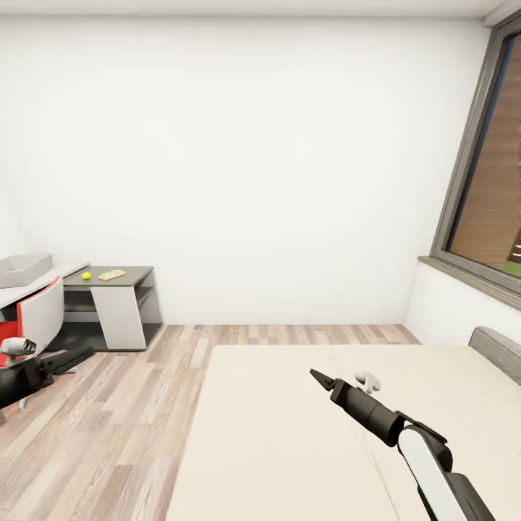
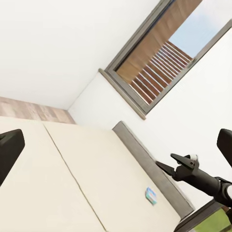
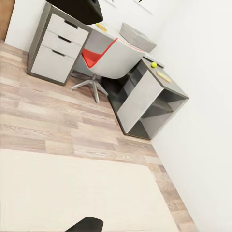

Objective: Put all the toys in the child's room - the three board games (two on the bed and one on the table), the two jigsaw puzzles on the table, and the tennis ball on the table - inside the toy box on the table in the child's room.

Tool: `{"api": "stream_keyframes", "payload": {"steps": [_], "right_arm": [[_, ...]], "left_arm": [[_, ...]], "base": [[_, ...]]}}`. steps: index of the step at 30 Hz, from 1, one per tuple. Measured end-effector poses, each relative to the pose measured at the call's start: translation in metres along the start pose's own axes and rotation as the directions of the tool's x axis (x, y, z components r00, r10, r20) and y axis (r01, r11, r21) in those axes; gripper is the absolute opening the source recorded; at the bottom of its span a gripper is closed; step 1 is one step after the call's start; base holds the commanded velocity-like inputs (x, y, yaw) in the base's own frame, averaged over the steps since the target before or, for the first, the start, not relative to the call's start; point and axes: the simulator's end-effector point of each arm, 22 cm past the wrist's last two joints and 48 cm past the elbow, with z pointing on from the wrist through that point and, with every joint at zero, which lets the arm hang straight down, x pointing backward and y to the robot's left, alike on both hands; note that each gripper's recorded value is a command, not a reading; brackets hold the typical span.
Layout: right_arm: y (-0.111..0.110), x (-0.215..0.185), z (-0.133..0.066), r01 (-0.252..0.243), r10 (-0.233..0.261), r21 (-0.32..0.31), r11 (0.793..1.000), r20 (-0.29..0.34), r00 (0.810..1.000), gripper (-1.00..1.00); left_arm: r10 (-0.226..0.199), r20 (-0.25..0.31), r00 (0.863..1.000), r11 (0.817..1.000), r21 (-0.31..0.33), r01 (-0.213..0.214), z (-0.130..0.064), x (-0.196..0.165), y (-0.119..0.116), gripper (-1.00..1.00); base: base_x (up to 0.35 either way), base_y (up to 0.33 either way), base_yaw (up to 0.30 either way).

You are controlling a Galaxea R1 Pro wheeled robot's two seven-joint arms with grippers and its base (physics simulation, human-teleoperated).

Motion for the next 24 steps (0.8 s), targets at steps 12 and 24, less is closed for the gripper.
{"api": "stream_keyframes", "payload": {"steps": [12, 24], "right_arm": [[0.0000, 0.0000, 0.0000, 0.000, 0.000, 0.000, 1.000, 0.000, 1.000, 1.00], [0.0000, 0.0000, 0.0000, 0.000, 0.000, 0.000, 1.000, 0.000, 1.000, 1.00]], "left_arm": [[-0.001, 0.000, 1.000, 1.000, 0.001, 0.001, 0.0003, 0.0002, -0.0002, 1.00], [-0.001, 0.000, 1.000, 1.000, 0.001, 0.001, 0.0003, 0.0002, -0.0002, 1.00]], "base": [[0.000, -0.297, 0.000], [0.000, -0.297, 0.000]]}}
